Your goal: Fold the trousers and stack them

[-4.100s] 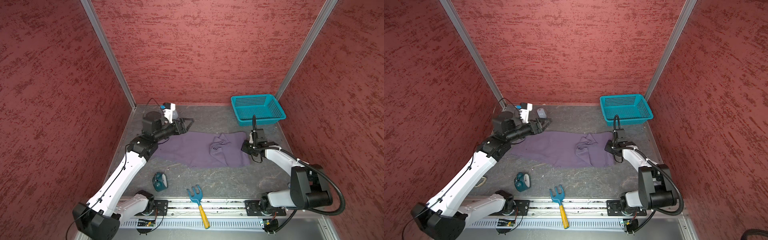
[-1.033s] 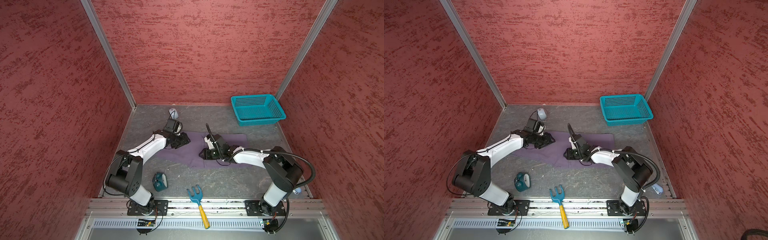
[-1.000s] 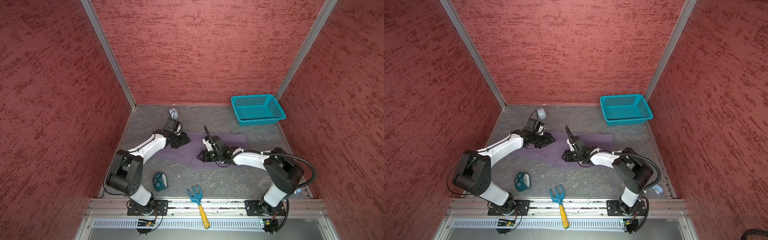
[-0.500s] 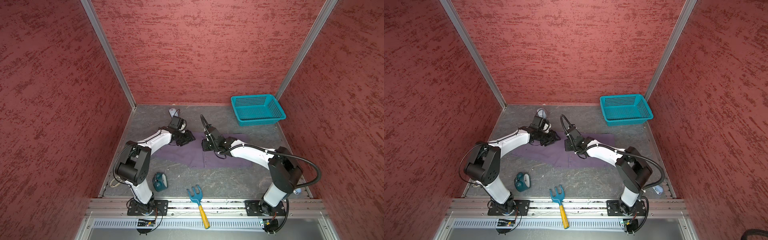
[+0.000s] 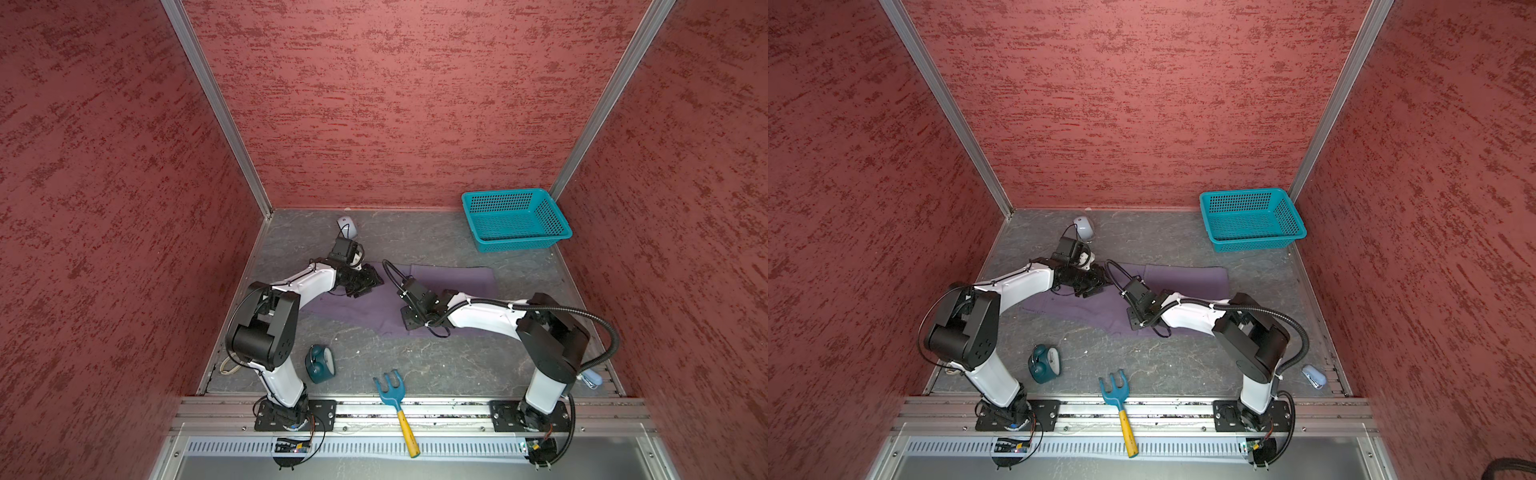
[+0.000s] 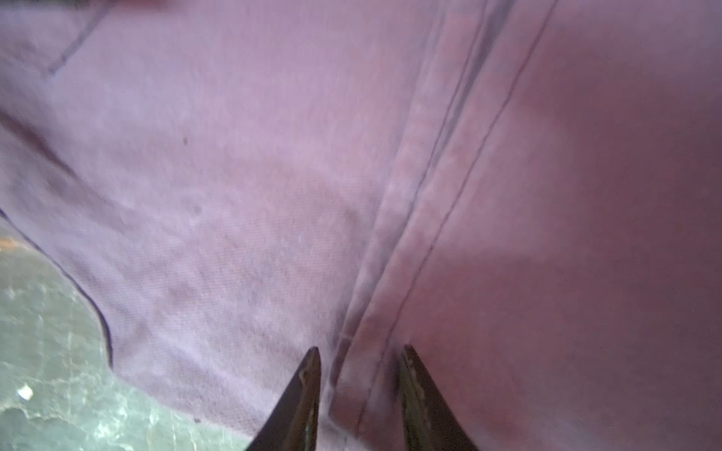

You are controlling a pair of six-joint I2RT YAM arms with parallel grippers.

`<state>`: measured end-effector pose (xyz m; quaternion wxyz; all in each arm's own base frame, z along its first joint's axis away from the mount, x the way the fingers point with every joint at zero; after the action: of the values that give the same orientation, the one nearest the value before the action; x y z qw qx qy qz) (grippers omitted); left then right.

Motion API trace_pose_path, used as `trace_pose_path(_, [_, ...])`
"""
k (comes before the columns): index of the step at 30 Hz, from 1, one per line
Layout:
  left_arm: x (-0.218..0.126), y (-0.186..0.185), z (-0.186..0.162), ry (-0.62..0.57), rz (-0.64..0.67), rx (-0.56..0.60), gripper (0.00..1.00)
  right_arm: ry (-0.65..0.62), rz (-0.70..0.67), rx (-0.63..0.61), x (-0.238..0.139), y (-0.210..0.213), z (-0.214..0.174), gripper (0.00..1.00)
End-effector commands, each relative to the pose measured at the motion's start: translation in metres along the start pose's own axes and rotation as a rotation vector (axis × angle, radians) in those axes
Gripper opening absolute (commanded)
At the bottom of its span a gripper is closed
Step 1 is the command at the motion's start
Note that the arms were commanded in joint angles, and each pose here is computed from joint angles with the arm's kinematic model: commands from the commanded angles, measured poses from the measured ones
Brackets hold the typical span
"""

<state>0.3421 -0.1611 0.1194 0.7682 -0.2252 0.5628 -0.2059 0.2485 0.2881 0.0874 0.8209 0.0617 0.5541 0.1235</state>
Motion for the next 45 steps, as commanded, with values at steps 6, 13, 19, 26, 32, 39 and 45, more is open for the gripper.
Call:
trace_pose_path(6, [-0.003,-0.002,-0.003,-0.007,-0.018,0.011,0.55,-0.024,-0.053,0.035,0.005,-0.011,-0.007,0.20])
trace_pose_path(13, [-0.003,0.003,-0.010,0.003,-0.011,0.007,0.55,-0.066,-0.020,0.046,-0.004,-0.008,-0.001,0.08])
trace_pose_path(19, [-0.003,0.002,-0.010,0.002,-0.019,0.005,0.55,-0.071,0.030,0.043,-0.019,0.002,0.007,0.00])
trace_pose_path(26, [0.000,0.000,-0.006,-0.003,-0.025,0.000,0.55,-0.070,0.156,0.027,-0.063,0.013,0.008,0.00])
trace_pose_path(32, [0.009,0.000,-0.004,0.001,-0.041,-0.008,0.55,0.035,0.169,0.016,-0.048,0.014,-0.019,0.00])
trace_pose_path(39, [0.023,-0.013,0.008,0.022,-0.057,0.012,0.61,0.158,0.139,-0.060,-0.009,0.027,-0.059,0.06])
trace_pose_path(45, [0.032,-0.047,0.020,0.026,-0.068,0.092,0.73,0.137,0.091,-0.064,-0.009,0.015,-0.062,0.34])
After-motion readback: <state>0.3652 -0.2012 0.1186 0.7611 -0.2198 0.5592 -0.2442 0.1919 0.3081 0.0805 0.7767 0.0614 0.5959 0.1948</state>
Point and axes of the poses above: each gripper's point midway between its finger pads, its own x axis out along the fingers, its own y axis along the line the jaws close on, z = x × y, the point moved 6 cm from there along -x, back along the fingers, and after that the axes turned 14 degrees about x, right-handed, at the moved point
